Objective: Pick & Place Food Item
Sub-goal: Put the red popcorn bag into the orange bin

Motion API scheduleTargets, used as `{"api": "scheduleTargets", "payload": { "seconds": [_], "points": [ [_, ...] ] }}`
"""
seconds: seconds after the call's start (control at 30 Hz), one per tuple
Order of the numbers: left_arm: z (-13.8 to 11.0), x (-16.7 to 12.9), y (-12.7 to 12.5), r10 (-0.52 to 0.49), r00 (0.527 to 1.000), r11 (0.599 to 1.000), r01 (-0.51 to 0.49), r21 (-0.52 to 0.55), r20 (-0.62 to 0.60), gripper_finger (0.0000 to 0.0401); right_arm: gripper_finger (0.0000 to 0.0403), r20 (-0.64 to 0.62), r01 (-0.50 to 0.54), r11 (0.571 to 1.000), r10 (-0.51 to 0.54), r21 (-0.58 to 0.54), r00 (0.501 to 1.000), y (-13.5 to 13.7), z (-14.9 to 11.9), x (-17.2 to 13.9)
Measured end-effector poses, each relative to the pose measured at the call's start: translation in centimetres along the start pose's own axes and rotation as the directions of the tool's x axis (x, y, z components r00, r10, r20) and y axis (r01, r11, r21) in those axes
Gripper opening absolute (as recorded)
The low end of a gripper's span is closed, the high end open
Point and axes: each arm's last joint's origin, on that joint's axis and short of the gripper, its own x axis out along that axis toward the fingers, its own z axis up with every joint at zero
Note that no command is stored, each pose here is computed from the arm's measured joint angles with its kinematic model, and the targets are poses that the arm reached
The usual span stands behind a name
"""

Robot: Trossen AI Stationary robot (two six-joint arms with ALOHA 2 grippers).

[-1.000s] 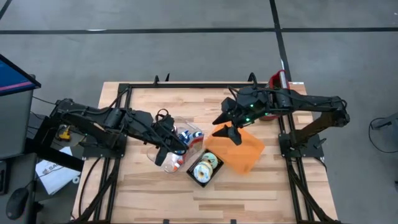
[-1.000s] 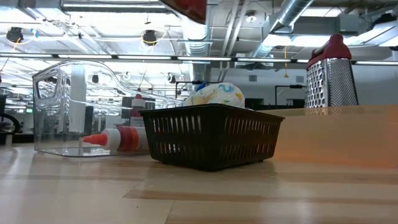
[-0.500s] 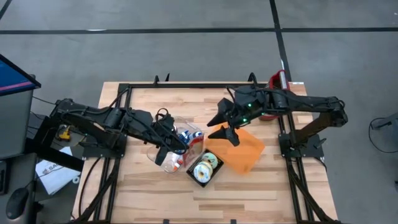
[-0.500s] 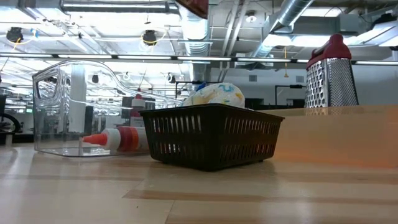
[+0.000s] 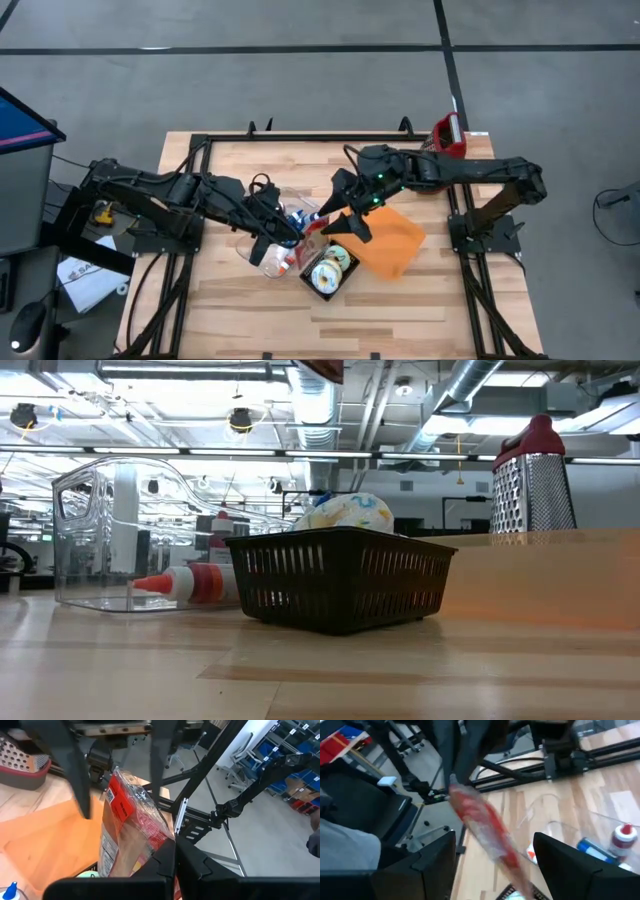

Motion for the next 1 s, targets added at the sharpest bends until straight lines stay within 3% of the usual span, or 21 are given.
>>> {"api": "scheduleTargets", "payload": {
  "seconds": [0.1, 0.17, 0.33, 0.37, 0.6, 0.8, 0.9, 1.0],
  "points": [
    [0.0, 0.0, 0.0, 0.002, 1.0, 1.0, -0.002, 0.001, 0.0, 0.0, 0.0239, 0.0, -0.009, 1.0, 0.009, -0.002, 1.0, -0.1, 0.0, 0.5],
    [0.0, 0.0, 0.0, 0.002, 1.0, 1.0, -0.002, 0.002, 0.002, 0.0, 0.0203, -0.013, -0.018, 1.0, 0.018, 0.009, 1.0, -0.2, -0.1, 0.7],
    [0.0, 0.0, 0.0, 0.01, 1.0, 1.0, -0.01, 0.022, 0.005, 0.0, 0.0038, 0.001, -0.036, 0.999, 0.036, 0.0, 0.999, 0.0, 0.1, 0.5],
    [0.0, 0.0, 0.0, 0.01, 1.0, 1.0, -0.01, 0.022, 0.005, 0.0, 0.0021, 0.001, -0.037, 0.999, 0.037, -0.004, 0.999, 0.0, 0.1, 0.5],
    [0.1, -1.0, -0.3, -0.051, 0.999, 0.999, 0.052, 0.006, -0.016, 0.0012, 0.0003, 0.036, -0.017, 1.0, 0.016, 0.014, 0.999, 0.1, 0.4, -0.4],
    [0.5, -5.1, -1.8, -0.189, 0.982, 0.982, 0.189, -0.022, 0.01, 0.0079, 0.0001, 0.052, 0.063, 0.997, -0.065, 0.051, 0.996, -0.8, 0.8, -2.6],
    [0.5, -7.3, -2.0, -0.139, 0.988, 0.99, 0.14, -0.019, 0.06, 0.0118, 0.0001, -0.088, 0.206, 0.973, -0.197, 0.106, 0.976, -2.0, -0.6, -3.5],
    [0.3, -9.1, -2.0, -0.065, 0.993, 0.998, 0.067, -0.015, 0.099, 0.0144, 0.0001, -0.285, 0.373, 0.92, -0.328, 0.118, 0.901, -2.9, -2.7, -4.2]
  ]
}}
